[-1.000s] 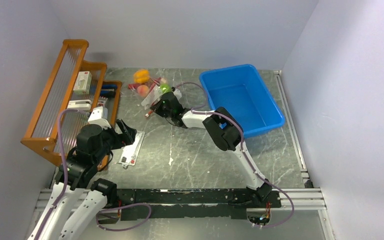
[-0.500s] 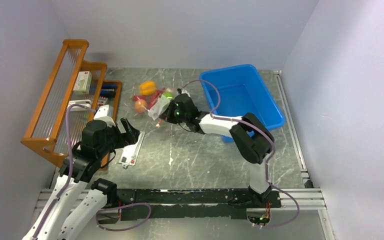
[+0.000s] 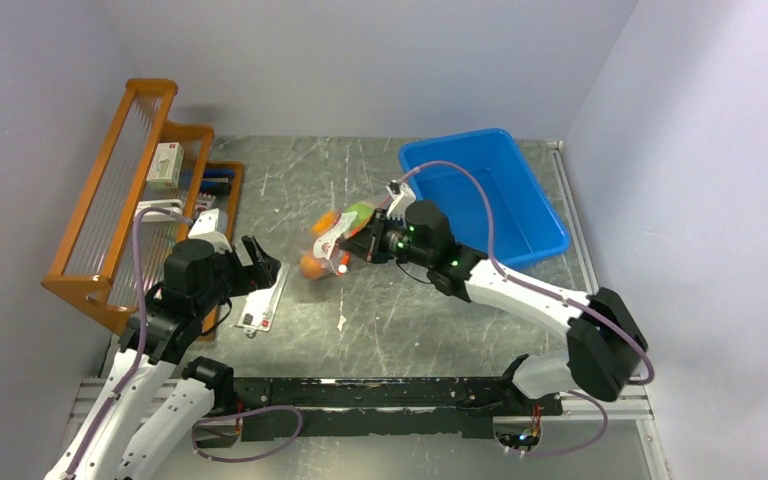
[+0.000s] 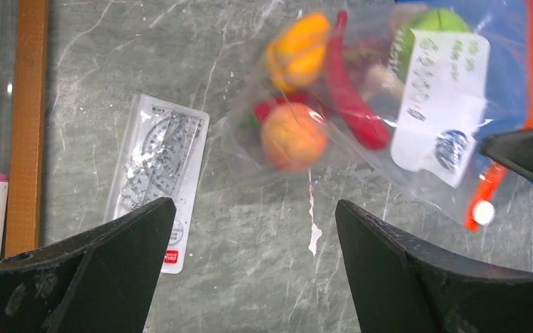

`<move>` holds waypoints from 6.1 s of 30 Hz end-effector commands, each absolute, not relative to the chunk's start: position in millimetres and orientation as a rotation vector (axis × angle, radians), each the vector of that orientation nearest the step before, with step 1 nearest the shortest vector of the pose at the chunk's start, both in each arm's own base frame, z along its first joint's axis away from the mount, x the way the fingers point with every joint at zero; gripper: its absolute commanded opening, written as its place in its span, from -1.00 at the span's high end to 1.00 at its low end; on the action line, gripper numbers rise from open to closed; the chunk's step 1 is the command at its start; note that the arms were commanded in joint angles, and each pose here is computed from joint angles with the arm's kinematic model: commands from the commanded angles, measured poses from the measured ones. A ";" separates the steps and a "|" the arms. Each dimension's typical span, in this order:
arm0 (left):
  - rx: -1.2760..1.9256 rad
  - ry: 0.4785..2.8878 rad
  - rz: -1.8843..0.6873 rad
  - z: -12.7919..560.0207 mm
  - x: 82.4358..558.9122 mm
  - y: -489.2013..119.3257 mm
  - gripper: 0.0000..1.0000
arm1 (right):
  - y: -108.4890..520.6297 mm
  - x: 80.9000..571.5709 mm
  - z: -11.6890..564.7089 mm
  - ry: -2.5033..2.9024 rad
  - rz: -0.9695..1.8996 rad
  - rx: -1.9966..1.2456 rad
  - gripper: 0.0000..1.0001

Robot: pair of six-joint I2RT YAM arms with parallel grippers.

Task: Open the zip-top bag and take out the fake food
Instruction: Unzip the zipper food storage bag at the center of the board.

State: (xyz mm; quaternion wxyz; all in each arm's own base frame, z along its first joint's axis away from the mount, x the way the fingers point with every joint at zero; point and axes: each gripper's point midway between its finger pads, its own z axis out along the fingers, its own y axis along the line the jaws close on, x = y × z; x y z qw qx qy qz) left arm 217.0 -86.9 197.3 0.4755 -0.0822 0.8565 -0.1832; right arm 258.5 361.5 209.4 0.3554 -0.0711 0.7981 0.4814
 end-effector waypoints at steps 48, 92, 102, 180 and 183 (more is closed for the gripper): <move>1.098 1.387 -0.744 245.2 189.9 -214.0 -0.55 | 337.0 228.2 228.9 2.145 1.442 0.215 1.00; 1.041 1.413 -0.707 252.4 183.4 -240.3 0.86 | 274.9 205.7 276.4 1.024 0.390 -1.524 0.07; 1.037 1.426 -0.716 249.2 182.0 -239.5 0.86 | 310.4 220.5 274.8 0.861 0.389 -1.688 0.05; 1.029 1.285 -0.945 262.4 155.7 -259.2 -0.75 | 326.0 151.6 254.1 1.500 1.173 -1.132 1.00; 1.053 1.261 -0.910 268.6 160.0 -260.0 -0.77 | 324.7 152.3 254.3 1.502 1.171 -1.117 1.00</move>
